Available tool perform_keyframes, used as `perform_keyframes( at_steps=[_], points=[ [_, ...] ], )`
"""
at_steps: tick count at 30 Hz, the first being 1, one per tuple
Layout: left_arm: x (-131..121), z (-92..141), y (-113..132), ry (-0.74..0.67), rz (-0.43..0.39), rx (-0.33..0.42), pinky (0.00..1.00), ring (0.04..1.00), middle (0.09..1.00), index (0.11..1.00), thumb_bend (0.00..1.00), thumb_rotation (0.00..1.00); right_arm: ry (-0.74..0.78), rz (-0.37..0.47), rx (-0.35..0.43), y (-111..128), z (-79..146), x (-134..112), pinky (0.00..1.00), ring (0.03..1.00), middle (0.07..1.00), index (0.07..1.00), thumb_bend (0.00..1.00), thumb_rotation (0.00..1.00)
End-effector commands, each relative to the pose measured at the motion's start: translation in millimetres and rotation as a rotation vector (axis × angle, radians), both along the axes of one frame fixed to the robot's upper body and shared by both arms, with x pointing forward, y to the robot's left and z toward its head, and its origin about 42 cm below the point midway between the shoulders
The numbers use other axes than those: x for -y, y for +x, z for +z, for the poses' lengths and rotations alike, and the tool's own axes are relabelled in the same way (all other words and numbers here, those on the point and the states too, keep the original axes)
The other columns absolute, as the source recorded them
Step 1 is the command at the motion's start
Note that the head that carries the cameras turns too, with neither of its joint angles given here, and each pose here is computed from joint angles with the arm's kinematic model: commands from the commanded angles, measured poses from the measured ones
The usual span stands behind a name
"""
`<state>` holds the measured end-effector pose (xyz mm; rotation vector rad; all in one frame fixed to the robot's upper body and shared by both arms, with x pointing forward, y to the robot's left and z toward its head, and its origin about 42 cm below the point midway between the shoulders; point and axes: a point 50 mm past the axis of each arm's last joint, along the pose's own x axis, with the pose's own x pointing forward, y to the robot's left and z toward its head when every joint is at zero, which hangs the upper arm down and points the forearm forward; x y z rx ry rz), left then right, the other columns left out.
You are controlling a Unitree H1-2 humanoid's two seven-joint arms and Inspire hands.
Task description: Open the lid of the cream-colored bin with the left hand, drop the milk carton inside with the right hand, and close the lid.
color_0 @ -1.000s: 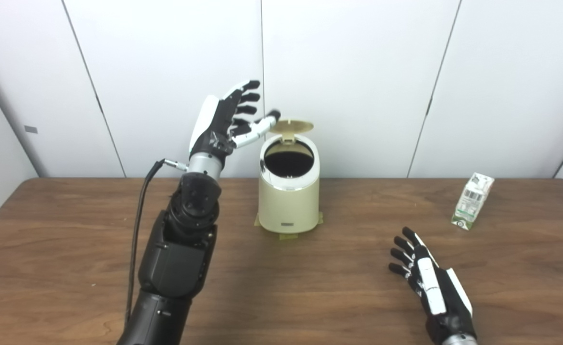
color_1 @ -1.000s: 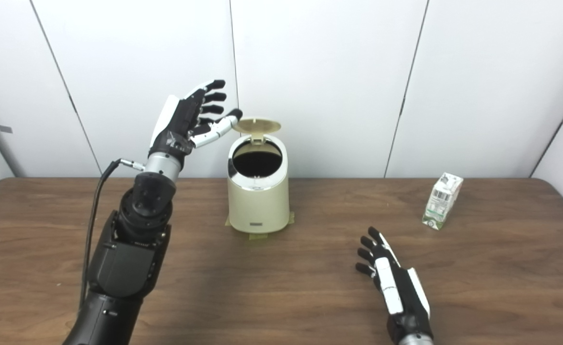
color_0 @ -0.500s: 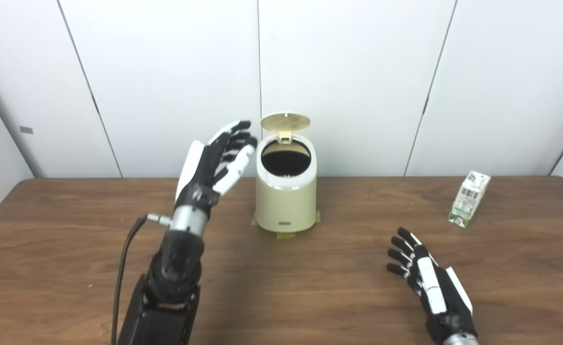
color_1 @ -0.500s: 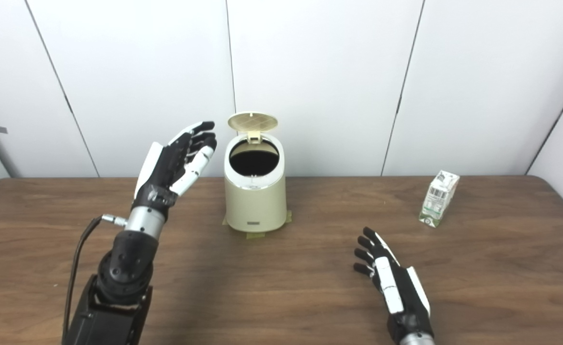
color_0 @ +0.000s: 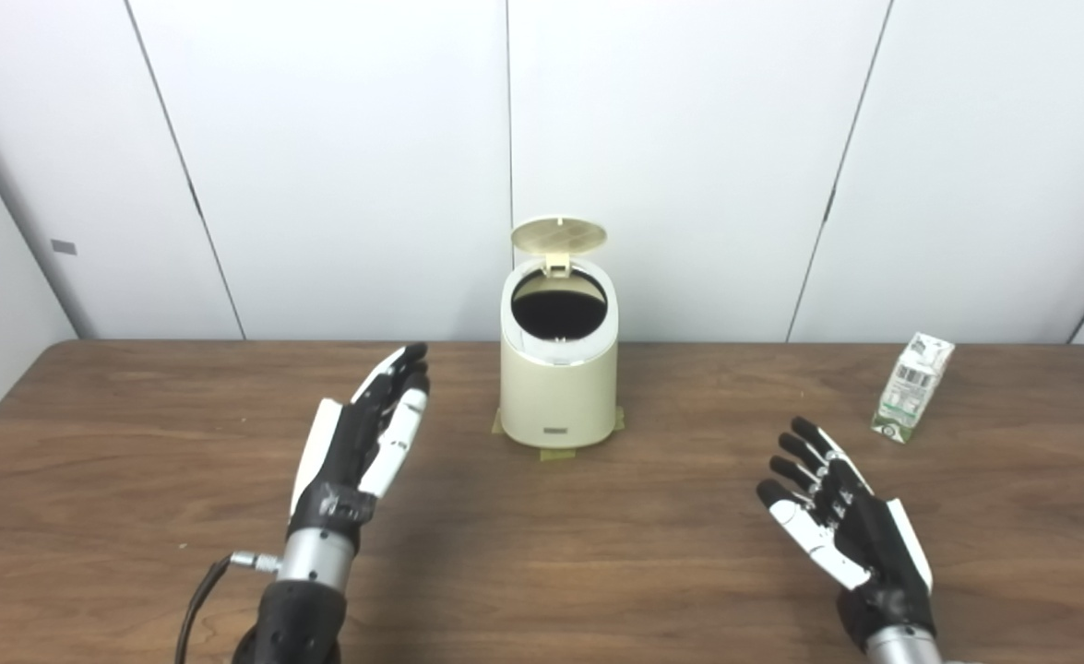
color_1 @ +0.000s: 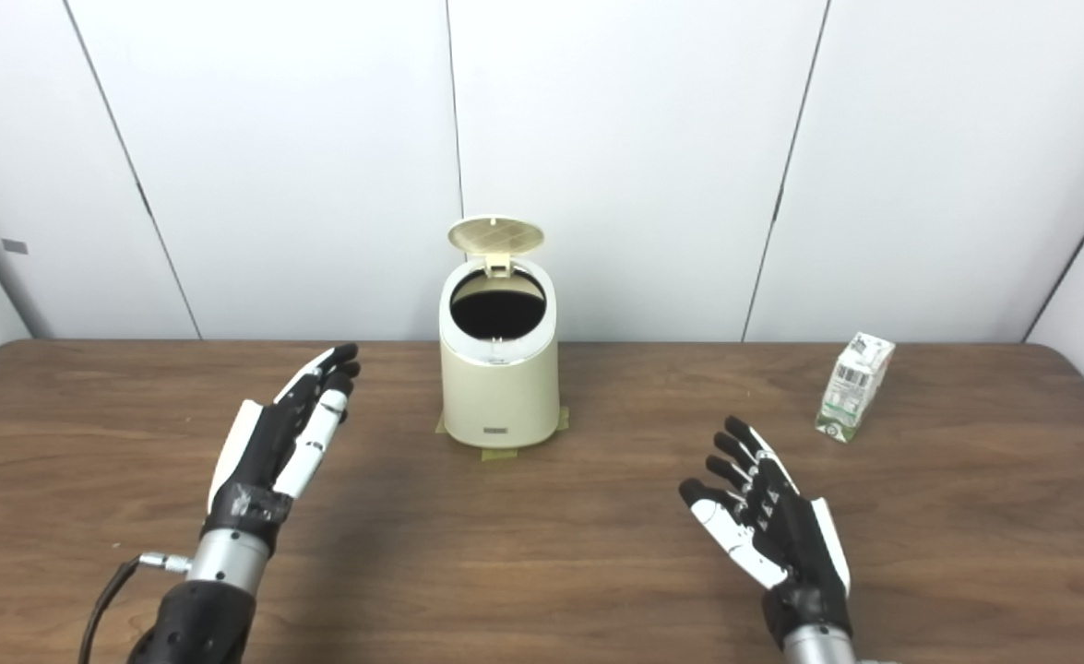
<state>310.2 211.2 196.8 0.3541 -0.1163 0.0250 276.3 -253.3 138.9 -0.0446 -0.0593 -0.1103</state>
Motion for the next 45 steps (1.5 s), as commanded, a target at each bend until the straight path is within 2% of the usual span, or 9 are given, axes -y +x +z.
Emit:
perform_keyframes(
  at_steps=[1, 10, 16, 23, 32, 37, 41, 42, 45],
  points=[
    [1.4, 14.4, 0.3, -0.035, -0.007, 0.062, 0.84, 0.886, 0.888, 0.916, 0.35, 0.91, -0.037, 0.009, 0.124, 7.1, 23.9, 8.0, 0.77, 0.867, 0.902, 0.897, 0.63, 0.37],
    [-8.0, -3.6, -16.3, -0.137, 0.003, 0.010, 0.89, 0.898, 0.896, 0.913, 0.32, 0.93, -0.164, -0.074, 0.181, 2.4, 38.2, 41.8, 0.73, 0.815, 0.851, 0.842, 0.76, 0.34],
    [-16.0, -5.1, -17.0, -0.179, 0.019, -0.002, 0.87, 0.887, 0.895, 0.916, 0.30, 0.93, -0.220, -0.159, 0.152, -7.4, 48.8, 60.3, 0.74, 0.794, 0.825, 0.817, 0.83, 0.33],
    [-21.6, -5.0, -16.4, -0.211, 0.014, 0.003, 0.89, 0.884, 0.898, 0.914, 0.31, 0.86, -0.253, -0.238, 0.122, -9.3, 60.3, 85.4, 0.70, 0.795, 0.827, 0.823, 0.82, 0.22],
    [-24.3, -6.8, -13.0, -0.238, -0.001, -0.033, 0.93, 0.906, 0.911, 0.927, 0.31, 0.83, -0.387, -0.309, 0.123, 30.1, 51.8, 111.0, 0.75, 0.823, 0.850, 0.837, 0.86, 0.23],
    [-21.9, -7.6, -9.5, -0.258, -0.007, -0.036, 0.92, 0.905, 0.910, 0.921, 0.28, 0.79, -0.526, -0.340, 0.035, 57.8, 53.8, 119.1, 0.72, 0.811, 0.845, 0.853, 0.89, 0.35],
    [-20.0, -10.4, -11.1, -0.240, -0.013, -0.044, 0.92, 0.910, 0.913, 0.927, 0.28, 0.83, -0.553, -0.343, -0.015, 84.1, 57.4, 126.8, 0.77, 0.849, 0.868, 0.843, 0.90, 0.29],
    [-19.6, -9.9, -12.0, -0.237, -0.015, -0.045, 0.92, 0.910, 0.912, 0.928, 0.30, 0.82, -0.559, -0.349, -0.022, 91.4, 58.4, 129.1, 0.66, 0.776, 0.816, 0.833, 0.90, 0.26],
    [-20.2, -7.1, -14.4, -0.241, -0.016, -0.041, 0.91, 0.903, 0.908, 0.922, 0.30, 0.81, -0.581, -0.365, -0.043, 107.7, 62.4, 133.4, 0.69, 0.804, 0.840, 0.841, 0.90, 0.27]
  ],
)
